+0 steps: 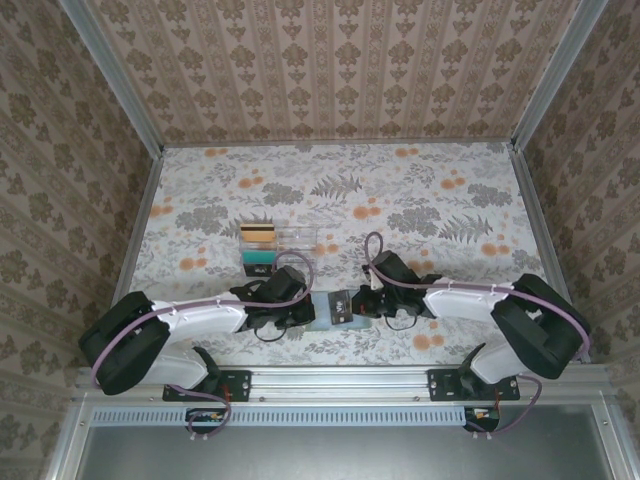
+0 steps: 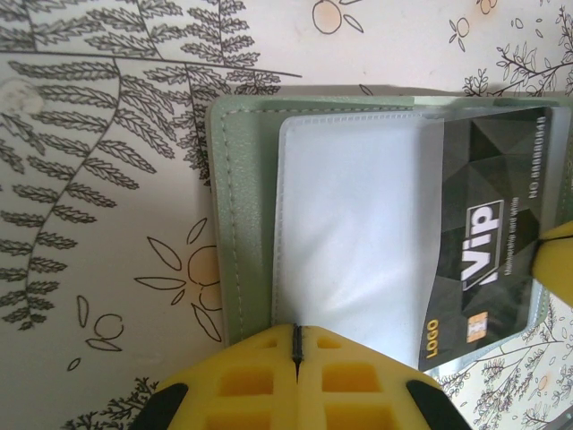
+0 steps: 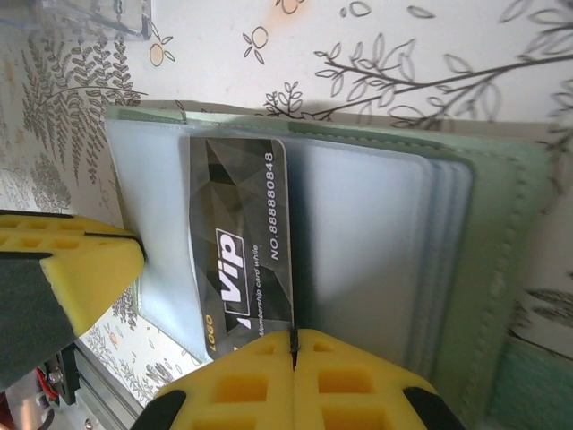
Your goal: Take the credit cards out of the card holder
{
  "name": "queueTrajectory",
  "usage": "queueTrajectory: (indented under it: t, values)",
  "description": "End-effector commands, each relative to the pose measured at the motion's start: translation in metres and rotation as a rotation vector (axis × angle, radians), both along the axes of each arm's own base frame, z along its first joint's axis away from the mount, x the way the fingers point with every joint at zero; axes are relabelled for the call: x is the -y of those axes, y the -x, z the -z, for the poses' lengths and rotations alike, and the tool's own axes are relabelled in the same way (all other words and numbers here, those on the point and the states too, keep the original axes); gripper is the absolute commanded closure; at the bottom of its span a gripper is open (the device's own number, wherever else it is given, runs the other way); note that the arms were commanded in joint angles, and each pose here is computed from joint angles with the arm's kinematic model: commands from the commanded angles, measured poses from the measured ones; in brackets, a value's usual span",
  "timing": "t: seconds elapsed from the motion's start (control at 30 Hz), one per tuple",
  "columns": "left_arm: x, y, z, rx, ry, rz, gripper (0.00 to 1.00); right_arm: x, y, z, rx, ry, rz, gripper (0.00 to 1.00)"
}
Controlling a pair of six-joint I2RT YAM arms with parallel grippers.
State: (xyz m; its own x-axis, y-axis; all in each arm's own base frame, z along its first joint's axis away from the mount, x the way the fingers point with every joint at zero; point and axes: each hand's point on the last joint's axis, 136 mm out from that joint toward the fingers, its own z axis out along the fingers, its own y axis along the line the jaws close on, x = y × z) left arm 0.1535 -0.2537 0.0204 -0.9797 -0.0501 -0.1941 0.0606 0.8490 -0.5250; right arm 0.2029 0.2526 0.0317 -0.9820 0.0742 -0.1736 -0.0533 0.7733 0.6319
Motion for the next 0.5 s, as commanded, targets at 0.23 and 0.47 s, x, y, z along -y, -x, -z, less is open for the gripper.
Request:
queueTrajectory:
  t: [0.23, 0.47]
  values:
    - [-0.007, -0.006, -0.023, 0.041, 0.013, -0.026, 0.67, 0.019, 0.008, -0.028, 0.064, -0.037, -0.011, 1.00]
    - [0.005, -0.027, -0.078, 0.153, 0.267, -0.108, 0.39, 0.012, 0.002, -0.056, 0.116, -0.134, -0.005, 1.00]
